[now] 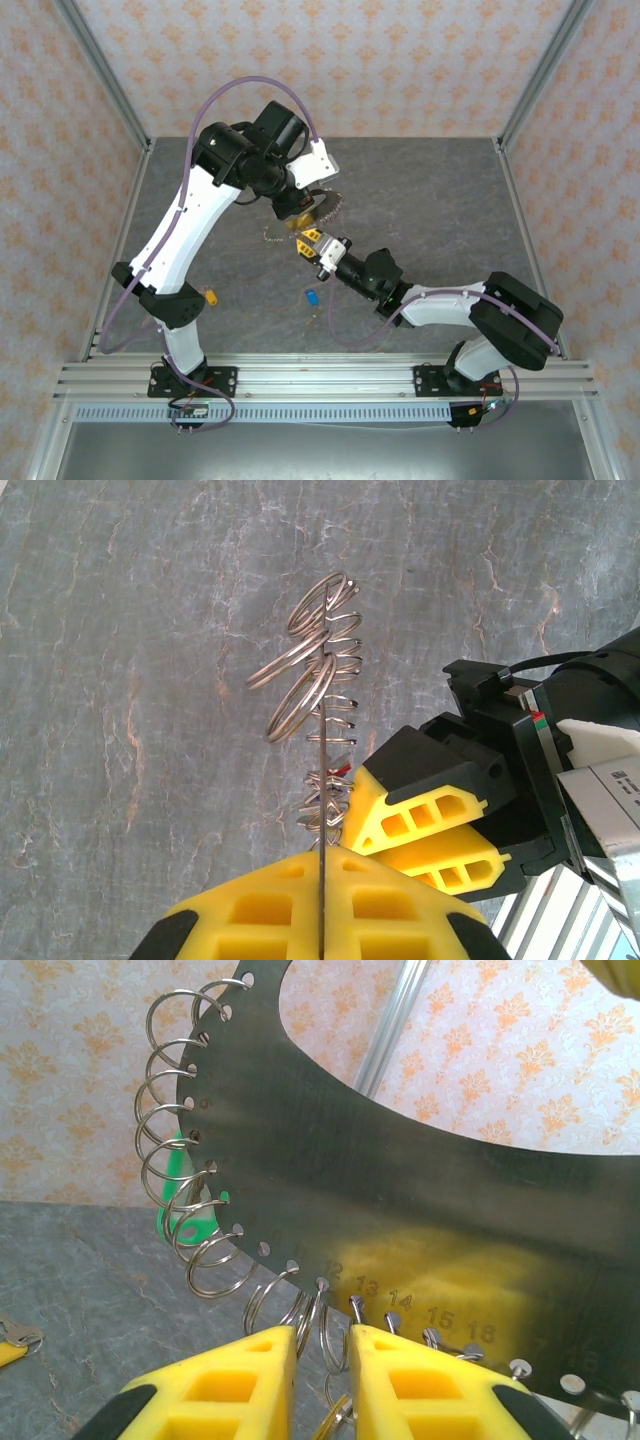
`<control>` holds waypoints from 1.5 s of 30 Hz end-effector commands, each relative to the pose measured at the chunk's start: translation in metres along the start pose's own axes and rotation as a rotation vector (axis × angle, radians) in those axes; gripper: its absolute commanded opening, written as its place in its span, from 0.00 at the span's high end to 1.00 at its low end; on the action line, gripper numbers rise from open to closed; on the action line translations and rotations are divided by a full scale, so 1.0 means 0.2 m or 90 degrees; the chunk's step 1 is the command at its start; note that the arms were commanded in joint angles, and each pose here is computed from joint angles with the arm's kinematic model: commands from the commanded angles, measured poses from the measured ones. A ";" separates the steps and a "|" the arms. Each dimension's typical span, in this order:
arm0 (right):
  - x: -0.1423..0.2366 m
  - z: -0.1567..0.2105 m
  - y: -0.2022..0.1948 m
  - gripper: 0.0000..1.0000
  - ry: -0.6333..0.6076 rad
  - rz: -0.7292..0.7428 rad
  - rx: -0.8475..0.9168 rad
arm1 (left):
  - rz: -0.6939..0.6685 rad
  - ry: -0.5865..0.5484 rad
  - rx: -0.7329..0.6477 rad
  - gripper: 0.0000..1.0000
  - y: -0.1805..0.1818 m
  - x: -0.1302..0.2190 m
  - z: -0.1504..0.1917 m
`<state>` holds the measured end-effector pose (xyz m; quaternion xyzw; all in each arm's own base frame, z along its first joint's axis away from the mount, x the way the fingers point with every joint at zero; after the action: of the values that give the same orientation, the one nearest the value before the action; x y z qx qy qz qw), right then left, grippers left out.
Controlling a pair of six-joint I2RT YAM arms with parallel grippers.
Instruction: Put the keys on the keyring
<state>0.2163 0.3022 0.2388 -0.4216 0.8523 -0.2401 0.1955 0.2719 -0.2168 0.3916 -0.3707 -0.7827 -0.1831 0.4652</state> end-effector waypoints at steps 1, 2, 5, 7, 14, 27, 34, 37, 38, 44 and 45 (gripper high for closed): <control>0.02 -0.03 -0.01 0.79 -0.023 0.012 0.011 | -0.004 -0.013 0.000 1.00 -0.02 0.07 0.02; 0.02 -0.04 -0.01 0.79 -0.026 0.011 0.010 | -0.006 -0.013 0.000 1.00 -0.02 0.07 0.02; 0.03 -0.04 0.00 0.79 -0.028 0.005 0.009 | -0.007 -0.012 0.001 1.00 -0.02 0.07 0.03; 0.04 -0.02 0.00 0.79 -0.022 0.004 0.009 | -0.007 -0.012 0.001 1.00 -0.02 0.07 0.03; 0.02 -0.03 -0.01 0.79 -0.028 0.013 0.006 | -0.003 -0.010 0.001 1.00 -0.02 0.06 0.03; 0.01 -0.04 -0.02 0.79 -0.034 0.022 0.002 | 0.000 -0.006 0.004 1.00 -0.03 0.06 0.03; -0.01 -0.04 -0.03 0.79 -0.029 0.029 0.005 | 0.001 -0.006 0.003 1.00 -0.03 0.06 0.03; -0.02 -0.03 -0.02 0.79 -0.026 0.025 0.006 | 0.001 -0.007 0.004 1.00 -0.03 0.06 0.03; -0.02 -0.03 -0.02 0.80 -0.025 0.024 0.006 | 0.002 -0.008 0.004 1.00 -0.03 0.06 0.03; -0.04 -0.03 -0.02 0.81 -0.024 0.026 0.005 | 0.004 -0.006 0.004 1.00 -0.03 0.06 0.03; -0.04 -0.03 -0.02 0.81 -0.024 0.027 0.004 | 0.005 -0.006 0.004 1.00 -0.03 0.06 0.03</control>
<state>0.2180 0.3029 0.2314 -0.4178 0.8533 -0.2439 0.1947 0.2720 -0.2168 0.3881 -0.3698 -0.7793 -0.1840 0.4713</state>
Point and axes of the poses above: each hand's point on the last joint's axis, 136 mm out from that joint toward the fingers, its own x axis back along the fingers, its own y axis along the line the jaws close on, z = x × y, the point moved 6 cm from there along x, back along the fingers, and after that the axes turned 13 degrees about x, right-handed, at the moved point
